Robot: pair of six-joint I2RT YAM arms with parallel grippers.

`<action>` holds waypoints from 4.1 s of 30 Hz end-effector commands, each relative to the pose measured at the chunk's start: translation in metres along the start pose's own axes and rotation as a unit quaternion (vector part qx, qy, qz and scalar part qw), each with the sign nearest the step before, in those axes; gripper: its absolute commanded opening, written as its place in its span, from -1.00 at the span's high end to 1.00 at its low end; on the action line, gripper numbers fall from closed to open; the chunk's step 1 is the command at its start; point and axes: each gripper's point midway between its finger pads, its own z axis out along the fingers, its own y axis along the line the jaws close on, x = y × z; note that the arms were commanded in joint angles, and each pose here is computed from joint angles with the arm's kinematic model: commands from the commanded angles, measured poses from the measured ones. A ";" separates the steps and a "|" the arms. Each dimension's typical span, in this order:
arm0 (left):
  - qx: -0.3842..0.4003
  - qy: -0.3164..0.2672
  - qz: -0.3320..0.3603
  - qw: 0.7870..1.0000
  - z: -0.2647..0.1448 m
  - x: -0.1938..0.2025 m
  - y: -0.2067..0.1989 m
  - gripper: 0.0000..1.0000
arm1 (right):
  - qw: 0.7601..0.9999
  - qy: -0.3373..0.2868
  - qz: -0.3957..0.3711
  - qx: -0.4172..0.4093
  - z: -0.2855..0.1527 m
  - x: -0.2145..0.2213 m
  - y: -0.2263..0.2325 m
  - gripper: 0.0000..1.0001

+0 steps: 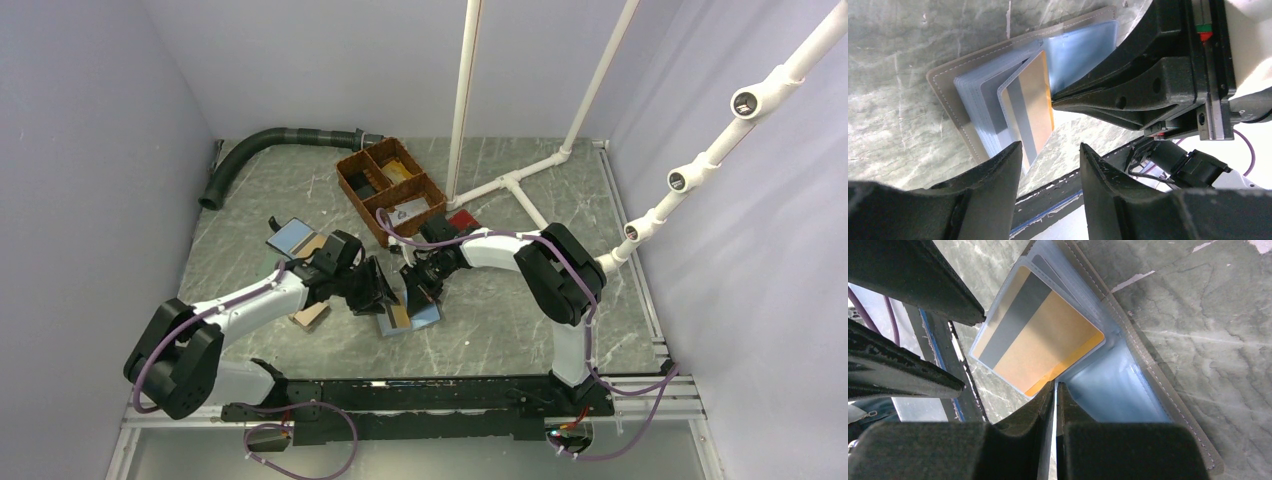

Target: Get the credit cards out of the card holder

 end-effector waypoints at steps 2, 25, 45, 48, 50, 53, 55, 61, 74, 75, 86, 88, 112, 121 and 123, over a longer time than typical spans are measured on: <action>0.033 0.002 -0.003 0.999 0.004 0.000 -0.012 0.03 | 1.000 -0.015 -0.025 -0.001 -0.004 -0.015 0.006 0.83; 0.014 -0.018 -0.017 1.000 0.000 0.000 0.000 -0.09 | 1.000 -0.017 -0.024 0.000 -0.005 -0.015 0.006 0.83; 0.008 -0.003 -0.005 1.000 0.012 0.002 0.006 1.00 | 0.997 -0.045 -0.057 -0.011 -0.027 -0.029 0.022 0.82; 0.017 -0.014 0.025 0.999 0.009 -0.001 0.005 1.00 | 0.996 -0.058 -0.063 -0.012 -0.037 -0.033 0.024 0.80; 0.026 -0.021 0.048 0.998 0.005 -0.002 0.003 1.00 | 0.995 -0.066 -0.066 -0.021 -0.044 -0.036 0.027 0.79; 0.053 -0.040 0.081 0.995 -0.001 -0.006 -0.006 1.00 | 0.993 -0.079 -0.073 -0.044 -0.054 -0.039 0.034 0.71; 0.077 -0.054 0.100 0.990 -0.006 -0.009 -0.015 1.00 | 0.991 -0.089 -0.072 -0.068 -0.060 -0.040 0.040 0.63; 0.143 -0.086 0.132 0.977 -0.018 -0.012 -0.036 1.00 | 0.980 -0.119 -0.058 -0.146 -0.077 -0.048 0.061 0.46; 0.206 -0.096 0.107 0.968 -0.020 -0.012 -0.053 1.00 | 0.988 -0.115 0.006 -0.104 -0.064 -0.042 0.041 0.24; 0.209 -0.094 0.107 0.967 -0.021 -0.011 -0.053 1.00 | 0.988 -0.115 0.009 -0.098 -0.063 -0.042 0.039 0.22; 0.239 -0.104 0.104 0.960 -0.022 -0.004 -0.049 1.00 | 0.988 -0.127 0.029 -0.086 -0.068 -0.042 0.027 0.15; 0.247 -0.107 0.106 0.957 -0.023 -0.005 -0.051 1.00 | 0.987 -0.126 0.030 -0.092 -0.067 -0.041 0.028 0.11; 0.310 -0.166 0.093 0.931 -0.045 -0.017 -0.064 1.00 | 0.983 -0.120 0.065 -0.122 -0.060 -0.038 0.029 -0.12; 0.340 -0.175 0.094 0.919 -0.052 -0.022 -0.077 1.00 | 0.975 -0.124 0.059 -0.176 -0.067 -0.047 0.048 -0.03; 0.344 -0.176 0.094 0.918 -0.053 -0.022 -0.079 1.00 | 0.973 -0.126 0.058 -0.186 -0.069 -0.049 0.051 0.00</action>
